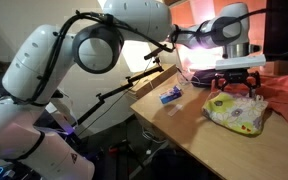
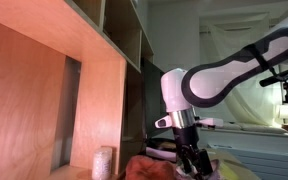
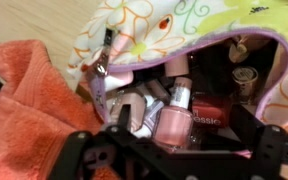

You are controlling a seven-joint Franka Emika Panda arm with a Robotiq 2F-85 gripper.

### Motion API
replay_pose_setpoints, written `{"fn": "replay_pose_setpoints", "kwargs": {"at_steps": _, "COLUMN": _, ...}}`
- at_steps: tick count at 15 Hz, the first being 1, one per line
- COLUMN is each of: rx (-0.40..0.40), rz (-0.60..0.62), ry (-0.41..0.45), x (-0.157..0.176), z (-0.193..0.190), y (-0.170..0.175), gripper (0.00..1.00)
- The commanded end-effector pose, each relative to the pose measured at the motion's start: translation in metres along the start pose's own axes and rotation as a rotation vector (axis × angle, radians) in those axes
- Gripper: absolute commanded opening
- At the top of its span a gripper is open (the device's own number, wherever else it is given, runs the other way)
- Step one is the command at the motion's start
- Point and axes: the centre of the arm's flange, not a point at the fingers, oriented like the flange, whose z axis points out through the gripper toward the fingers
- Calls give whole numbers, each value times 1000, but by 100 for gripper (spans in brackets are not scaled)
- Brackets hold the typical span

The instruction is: Take the blue and the orange nail polish bottles out of the little bag

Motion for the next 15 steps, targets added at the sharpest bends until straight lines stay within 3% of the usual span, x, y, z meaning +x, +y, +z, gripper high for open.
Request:
{"fn": "replay_pose_setpoints", "kwargs": {"at_steps": 1, "rx": 28, "rz": -43, "ry": -11, "x": 3, "z": -7, "y": 2, "gripper": 100}}
{"fn": "replay_pose_setpoints", "kwargs": {"at_steps": 8, "rx": 30, "rz": -89, "ry": -15, "x": 4, "z": -6, "y": -2, "gripper": 100}}
{"fn": "replay_pose_setpoints", "kwargs": {"at_steps": 15, "rx": 13, "rz": -136, "ry": -78, "x": 22, "z": -13, "y": -19, "gripper": 100}}
